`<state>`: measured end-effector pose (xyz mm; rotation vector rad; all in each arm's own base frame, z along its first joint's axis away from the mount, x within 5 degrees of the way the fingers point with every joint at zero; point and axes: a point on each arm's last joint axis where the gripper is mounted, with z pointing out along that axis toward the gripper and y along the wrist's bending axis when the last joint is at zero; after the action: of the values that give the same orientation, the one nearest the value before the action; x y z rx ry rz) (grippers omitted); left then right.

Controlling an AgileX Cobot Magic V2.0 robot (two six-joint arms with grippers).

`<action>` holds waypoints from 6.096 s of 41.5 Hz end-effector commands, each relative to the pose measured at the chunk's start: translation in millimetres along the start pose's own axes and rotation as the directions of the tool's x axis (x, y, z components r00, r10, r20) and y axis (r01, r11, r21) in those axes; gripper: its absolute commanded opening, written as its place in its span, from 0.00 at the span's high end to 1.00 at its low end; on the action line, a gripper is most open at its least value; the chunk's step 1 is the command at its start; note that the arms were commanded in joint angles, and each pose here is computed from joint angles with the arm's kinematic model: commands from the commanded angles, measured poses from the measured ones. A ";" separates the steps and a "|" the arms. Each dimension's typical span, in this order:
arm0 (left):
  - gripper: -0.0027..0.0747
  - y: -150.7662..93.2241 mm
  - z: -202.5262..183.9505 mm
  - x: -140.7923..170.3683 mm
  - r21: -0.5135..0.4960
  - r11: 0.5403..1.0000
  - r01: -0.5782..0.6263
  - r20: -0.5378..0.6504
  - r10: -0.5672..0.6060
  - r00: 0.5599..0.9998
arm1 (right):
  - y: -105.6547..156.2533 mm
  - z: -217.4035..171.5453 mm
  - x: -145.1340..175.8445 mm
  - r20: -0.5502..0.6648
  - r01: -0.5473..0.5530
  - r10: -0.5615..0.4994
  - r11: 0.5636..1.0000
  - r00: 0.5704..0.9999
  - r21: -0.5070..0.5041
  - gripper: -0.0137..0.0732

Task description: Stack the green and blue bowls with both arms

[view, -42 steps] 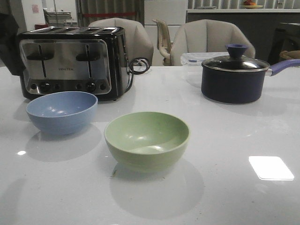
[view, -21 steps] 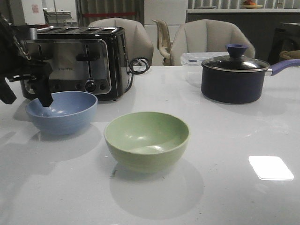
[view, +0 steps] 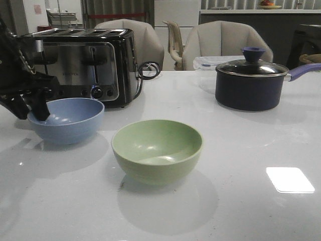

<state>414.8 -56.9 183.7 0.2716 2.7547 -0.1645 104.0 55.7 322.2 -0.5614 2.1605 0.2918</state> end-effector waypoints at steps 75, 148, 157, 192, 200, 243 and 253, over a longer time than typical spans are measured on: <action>0.81 -196.7 -79.8 12.5 0.243 0.857 -0.453 0.195 0.415 0.889 | -1.4 -6.3 -12.3 0.096 0.016 -0.017 1.000 0.995 0.018 0.29; 0.21 -97.9 -291.9 236.4 0.086 0.835 -0.544 0.760 0.298 0.578 | -1.4 -6.3 -12.1 0.093 0.016 -0.017 1.000 0.995 0.017 0.29; 0.22 -97.9 -290.8 235.7 0.084 0.837 -0.541 0.766 0.293 0.572 | -1.4 -6.3 -12.0 0.092 0.016 -0.017 1.000 0.996 0.017 0.29; 0.84 -100.9 -291.3 237.4 0.097 0.819 -0.565 0.768 0.299 0.566 | -1.4 -6.3 -12.0 0.092 0.016 -0.017 1.000 0.996 0.017 0.80; 0.84 -100.9 -291.3 237.4 0.097 0.819 -0.565 0.768 0.299 0.566 | -1.4 -6.3 -12.0 0.092 0.016 -0.017 1.000 0.996 0.017 0.80; 0.84 -28.0 -180.4 317.4 -0.131 0.987 0.091 0.957 0.102 0.270 | -1.4 -6.3 -12.0 0.092 0.016 -0.017 1.000 0.996 0.017 0.80; 0.84 -26.0 -161.6 327.5 -0.129 0.986 0.107 0.967 0.101 0.234 | -1.4 -6.1 -12.1 0.093 0.016 -0.017 1.000 0.996 0.017 0.80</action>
<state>56.1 -3.4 205.5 0.0605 1.5508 -0.0366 104.0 55.5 322.0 -0.5656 2.1605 0.2861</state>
